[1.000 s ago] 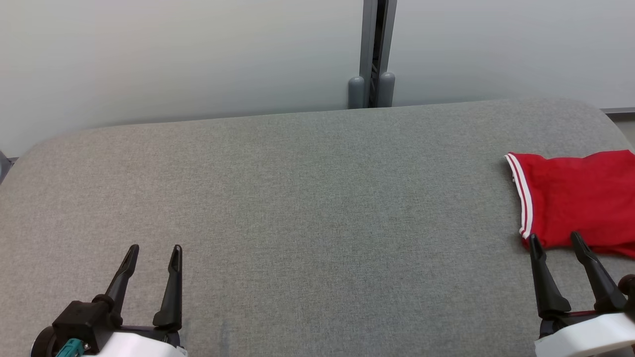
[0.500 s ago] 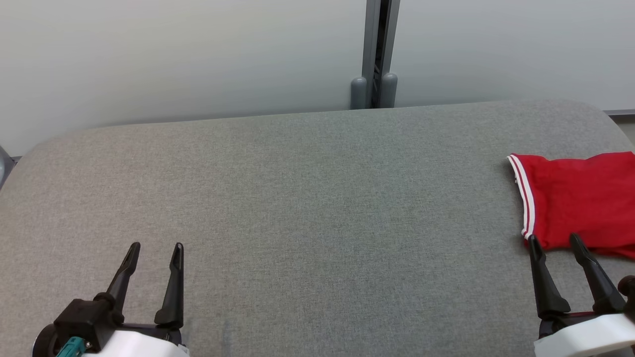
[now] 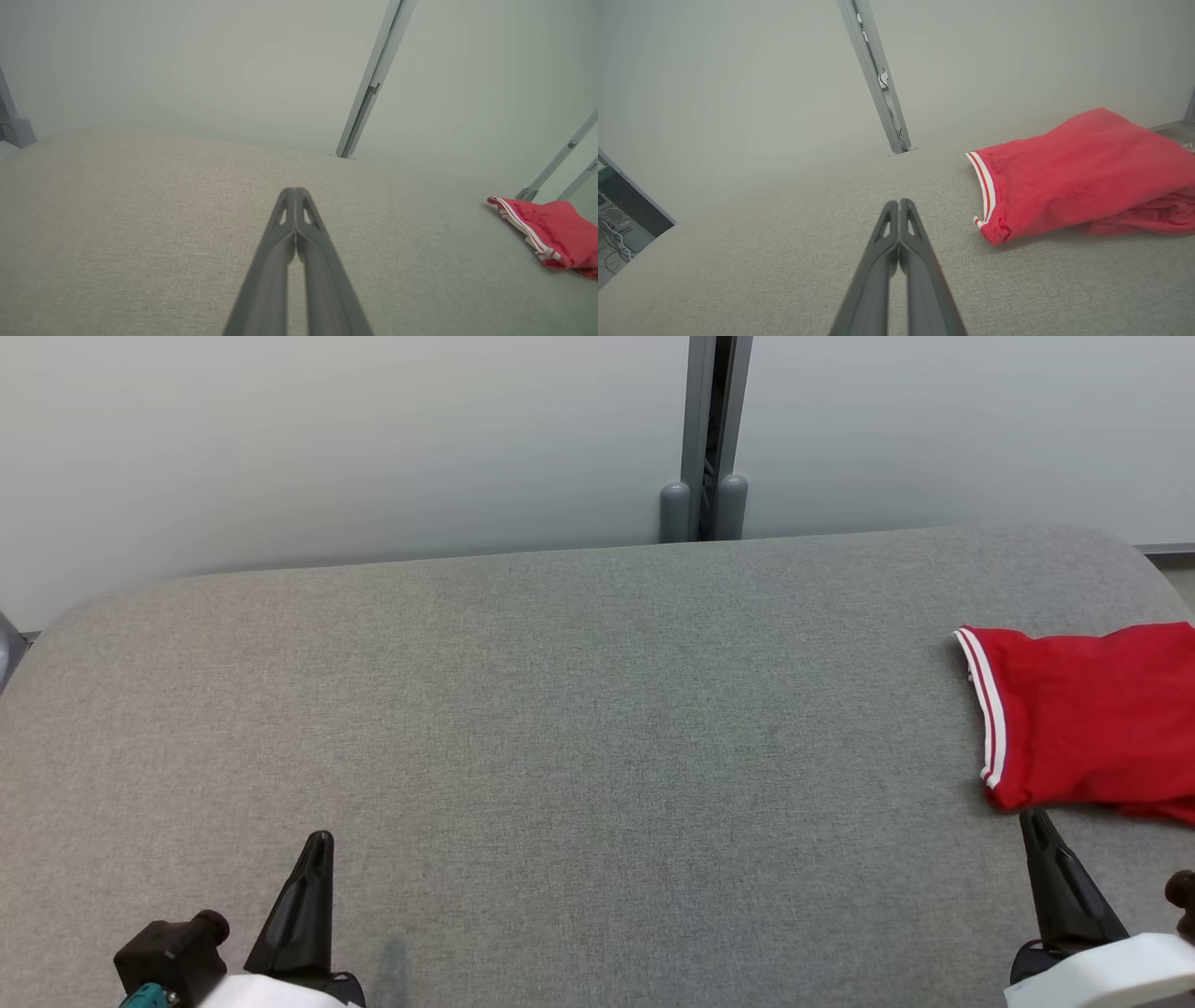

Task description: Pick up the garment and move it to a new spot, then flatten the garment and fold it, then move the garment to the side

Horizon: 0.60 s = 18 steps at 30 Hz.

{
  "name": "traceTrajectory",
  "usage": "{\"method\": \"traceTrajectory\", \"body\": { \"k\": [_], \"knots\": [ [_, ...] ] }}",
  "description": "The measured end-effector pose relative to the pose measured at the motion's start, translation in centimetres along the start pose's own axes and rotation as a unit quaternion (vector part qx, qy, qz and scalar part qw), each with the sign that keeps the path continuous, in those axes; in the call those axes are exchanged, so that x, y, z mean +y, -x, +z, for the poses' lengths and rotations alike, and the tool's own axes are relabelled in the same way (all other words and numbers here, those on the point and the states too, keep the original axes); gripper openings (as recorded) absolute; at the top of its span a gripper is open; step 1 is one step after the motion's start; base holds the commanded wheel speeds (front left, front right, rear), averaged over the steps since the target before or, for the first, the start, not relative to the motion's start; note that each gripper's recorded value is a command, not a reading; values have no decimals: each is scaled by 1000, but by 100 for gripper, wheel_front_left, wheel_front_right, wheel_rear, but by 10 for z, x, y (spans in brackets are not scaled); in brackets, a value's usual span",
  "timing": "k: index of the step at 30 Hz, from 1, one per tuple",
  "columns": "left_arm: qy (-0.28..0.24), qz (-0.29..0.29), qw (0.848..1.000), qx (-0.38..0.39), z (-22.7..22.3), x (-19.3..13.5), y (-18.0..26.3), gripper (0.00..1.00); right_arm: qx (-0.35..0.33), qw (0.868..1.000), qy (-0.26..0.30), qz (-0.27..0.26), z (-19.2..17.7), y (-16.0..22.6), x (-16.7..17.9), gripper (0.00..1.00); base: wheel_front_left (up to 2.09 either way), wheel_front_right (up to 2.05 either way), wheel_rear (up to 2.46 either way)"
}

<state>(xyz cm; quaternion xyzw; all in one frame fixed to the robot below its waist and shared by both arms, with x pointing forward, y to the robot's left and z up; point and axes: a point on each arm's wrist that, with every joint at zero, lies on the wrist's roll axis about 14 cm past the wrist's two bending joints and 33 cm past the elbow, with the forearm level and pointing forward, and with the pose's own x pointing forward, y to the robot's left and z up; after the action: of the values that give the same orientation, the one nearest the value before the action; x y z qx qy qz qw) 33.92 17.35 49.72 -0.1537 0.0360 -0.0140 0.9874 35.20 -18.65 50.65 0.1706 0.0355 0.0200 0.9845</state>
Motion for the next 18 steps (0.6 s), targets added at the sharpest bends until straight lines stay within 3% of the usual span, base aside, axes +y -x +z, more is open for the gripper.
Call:
{"method": "traceTrajectory", "body": {
  "k": [18],
  "knots": [
    [147,0,989,8,-5,-3,-13,0,10,989,-144,-14,-2,-9,-16,0,0,0,0]
  ]
}}
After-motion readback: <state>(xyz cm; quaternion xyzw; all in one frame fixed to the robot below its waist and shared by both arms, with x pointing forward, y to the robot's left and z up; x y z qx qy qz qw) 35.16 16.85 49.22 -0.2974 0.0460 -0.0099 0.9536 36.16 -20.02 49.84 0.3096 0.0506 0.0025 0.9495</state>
